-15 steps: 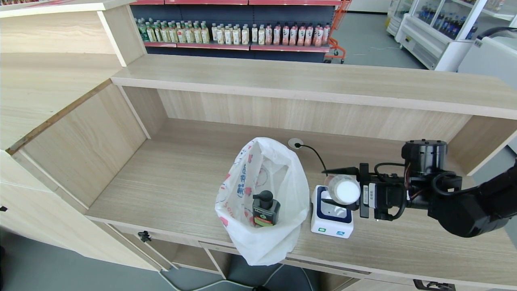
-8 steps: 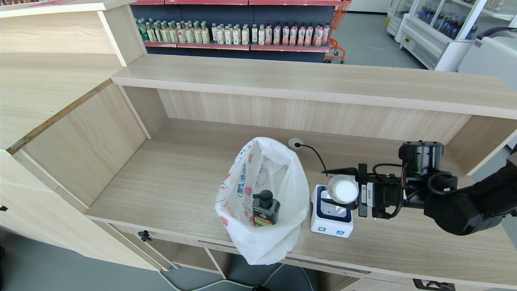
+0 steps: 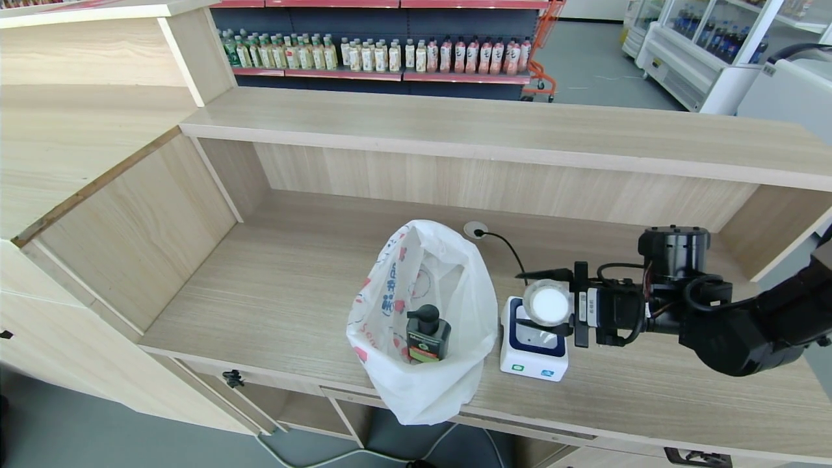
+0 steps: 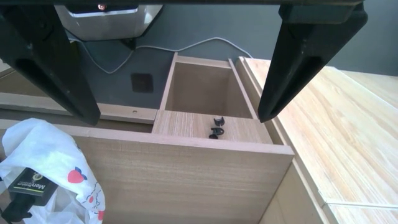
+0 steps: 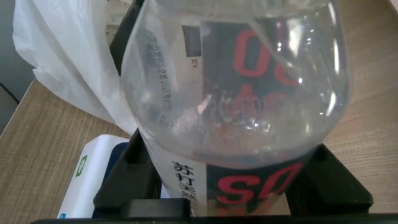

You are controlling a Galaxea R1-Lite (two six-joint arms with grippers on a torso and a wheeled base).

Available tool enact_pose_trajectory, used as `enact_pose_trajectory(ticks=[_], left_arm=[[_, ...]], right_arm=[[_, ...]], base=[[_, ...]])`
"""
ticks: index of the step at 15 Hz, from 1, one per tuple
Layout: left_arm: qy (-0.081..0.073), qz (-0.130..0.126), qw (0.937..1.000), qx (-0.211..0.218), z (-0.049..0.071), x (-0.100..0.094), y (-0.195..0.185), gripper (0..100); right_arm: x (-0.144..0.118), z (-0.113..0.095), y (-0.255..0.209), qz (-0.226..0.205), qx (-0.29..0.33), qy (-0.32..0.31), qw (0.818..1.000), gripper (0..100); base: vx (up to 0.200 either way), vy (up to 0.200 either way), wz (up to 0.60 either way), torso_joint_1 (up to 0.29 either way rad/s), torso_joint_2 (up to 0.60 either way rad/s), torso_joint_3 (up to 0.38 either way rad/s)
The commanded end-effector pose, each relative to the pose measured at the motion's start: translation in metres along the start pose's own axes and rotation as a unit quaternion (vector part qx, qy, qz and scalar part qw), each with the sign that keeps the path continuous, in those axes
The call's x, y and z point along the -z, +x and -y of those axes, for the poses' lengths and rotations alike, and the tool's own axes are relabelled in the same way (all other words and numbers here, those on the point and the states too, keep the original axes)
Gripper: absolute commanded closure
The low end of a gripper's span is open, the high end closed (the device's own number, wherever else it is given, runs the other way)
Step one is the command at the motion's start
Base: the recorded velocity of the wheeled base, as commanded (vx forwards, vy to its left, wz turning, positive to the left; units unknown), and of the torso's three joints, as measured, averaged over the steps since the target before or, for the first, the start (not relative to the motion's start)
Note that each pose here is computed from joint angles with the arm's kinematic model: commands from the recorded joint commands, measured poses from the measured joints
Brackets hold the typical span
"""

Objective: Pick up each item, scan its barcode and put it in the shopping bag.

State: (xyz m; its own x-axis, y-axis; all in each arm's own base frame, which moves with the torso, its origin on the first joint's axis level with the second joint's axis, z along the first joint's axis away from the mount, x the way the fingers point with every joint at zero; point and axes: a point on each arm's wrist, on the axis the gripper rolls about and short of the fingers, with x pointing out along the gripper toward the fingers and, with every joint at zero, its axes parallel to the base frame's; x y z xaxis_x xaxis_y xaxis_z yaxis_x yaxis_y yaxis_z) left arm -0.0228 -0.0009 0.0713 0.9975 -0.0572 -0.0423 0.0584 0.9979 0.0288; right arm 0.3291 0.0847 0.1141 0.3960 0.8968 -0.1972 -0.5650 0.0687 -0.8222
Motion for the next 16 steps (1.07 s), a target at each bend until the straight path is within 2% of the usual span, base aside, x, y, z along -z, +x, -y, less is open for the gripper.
enact_pose_trajectory(ticks=[1, 3, 4, 5, 7, 11, 13, 16], left_arm=[[0.000, 0.000, 1.0000, 0.001, 0.000, 0.000, 0.000, 0], [0.000, 0.000, 1.0000, 0.000, 0.000, 0.000, 0.000, 0], [0.000, 0.000, 1.0000, 0.000, 0.000, 0.000, 0.000, 0], [0.000, 0.000, 1.0000, 0.001, 0.000, 0.000, 0.000, 0], [0.000, 0.000, 1.0000, 0.000, 0.000, 0.000, 0.000, 0], [0.000, 0.000, 1.0000, 0.000, 0.000, 0.000, 0.000, 0], [0.000, 0.000, 1.0000, 0.000, 0.000, 0.000, 0.000, 0], [0.000, 0.000, 1.0000, 0.000, 0.000, 0.000, 0.000, 0]], right_arm=[[-0.032, 0.028, -0.024, 0.010, 0.043, 0.033, 0.998, 100], [-0.074, 0.054, -0.059, 0.009, 0.110, 0.153, 0.982, 100], [-0.085, 0.059, -0.066, -0.001, 0.141, 0.193, 0.971, 100], [-0.099, 0.065, -0.081, -0.021, 0.208, 0.279, 0.937, 100], [-0.103, 0.063, -0.097, -0.037, 0.263, 0.355, 0.896, 100], [-0.082, 0.040, -0.126, -0.110, 0.291, 0.361, 0.879, 100], [-0.075, 0.042, -0.135, -0.149, 0.296, 0.299, 0.895, 100], [-0.078, 0.045, -0.136, -0.145, 0.302, 0.270, 0.903, 100]], base=[[0.000, 0.000, 0.00, 0.000, 0.00, 0.000], [0.000, 0.000, 0.00, 0.000, 0.00, 0.000], [0.000, 0.000, 0.00, 0.000, 0.00, 0.000], [0.000, 0.000, 0.00, 0.000, 0.00, 0.000], [0.000, 0.000, 0.00, 0.000, 0.00, 0.000], [0.000, 0.000, 0.00, 0.000, 0.00, 0.000], [0.000, 0.000, 0.00, 0.000, 0.00, 0.000], [0.000, 0.000, 0.00, 0.000, 0.00, 0.000]])
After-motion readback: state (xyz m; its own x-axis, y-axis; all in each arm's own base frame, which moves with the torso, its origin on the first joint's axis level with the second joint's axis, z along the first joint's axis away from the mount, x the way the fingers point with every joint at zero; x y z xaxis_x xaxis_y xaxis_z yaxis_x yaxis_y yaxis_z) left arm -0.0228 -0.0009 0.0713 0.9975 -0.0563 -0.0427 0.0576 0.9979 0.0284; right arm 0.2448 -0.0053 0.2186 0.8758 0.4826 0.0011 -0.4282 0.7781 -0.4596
